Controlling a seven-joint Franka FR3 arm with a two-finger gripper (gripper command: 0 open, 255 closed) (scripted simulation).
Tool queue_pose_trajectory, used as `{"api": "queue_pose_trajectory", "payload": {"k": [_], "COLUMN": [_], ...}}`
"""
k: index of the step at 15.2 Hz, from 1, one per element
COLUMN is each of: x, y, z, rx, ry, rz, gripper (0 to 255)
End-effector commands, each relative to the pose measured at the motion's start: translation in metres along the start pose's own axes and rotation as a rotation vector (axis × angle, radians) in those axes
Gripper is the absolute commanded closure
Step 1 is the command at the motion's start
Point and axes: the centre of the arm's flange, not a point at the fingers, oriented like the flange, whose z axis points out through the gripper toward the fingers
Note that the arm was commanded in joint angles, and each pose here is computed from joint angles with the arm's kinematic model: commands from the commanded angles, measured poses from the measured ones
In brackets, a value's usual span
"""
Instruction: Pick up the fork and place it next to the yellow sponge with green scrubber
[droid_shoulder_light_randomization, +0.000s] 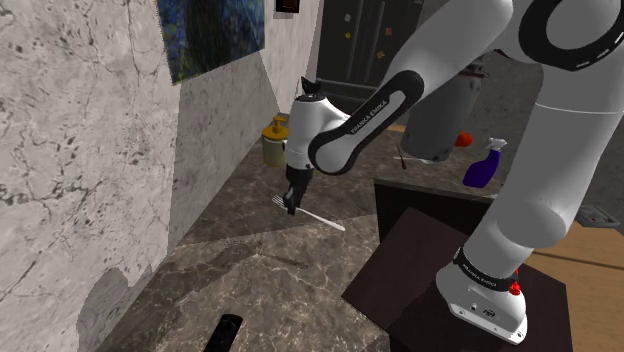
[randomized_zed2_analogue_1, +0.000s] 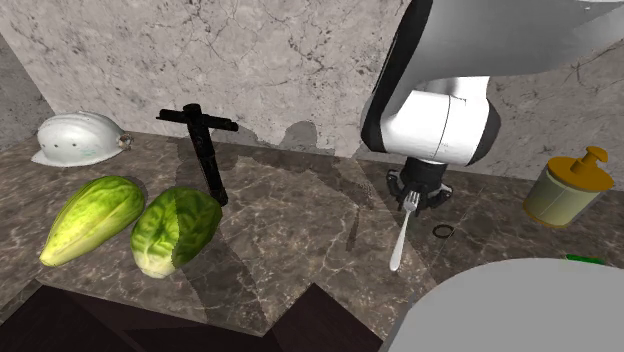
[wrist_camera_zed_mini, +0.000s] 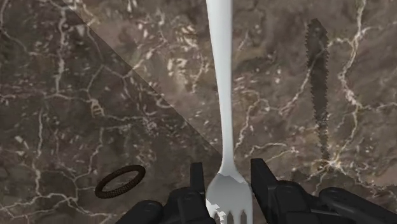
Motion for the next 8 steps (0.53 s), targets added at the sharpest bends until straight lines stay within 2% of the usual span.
{"api": "queue_pose_trajectory", "payload": {"k": [1, 8], "x": [-0.002, 0.000], "y": [0.027, 0.119], "z": [-0.003, -0.004], "rx": [0.001, 0.001], "ry": [0.000, 0.000], "rz": [-0.002, -0.002], "gripper": [255, 255]}}
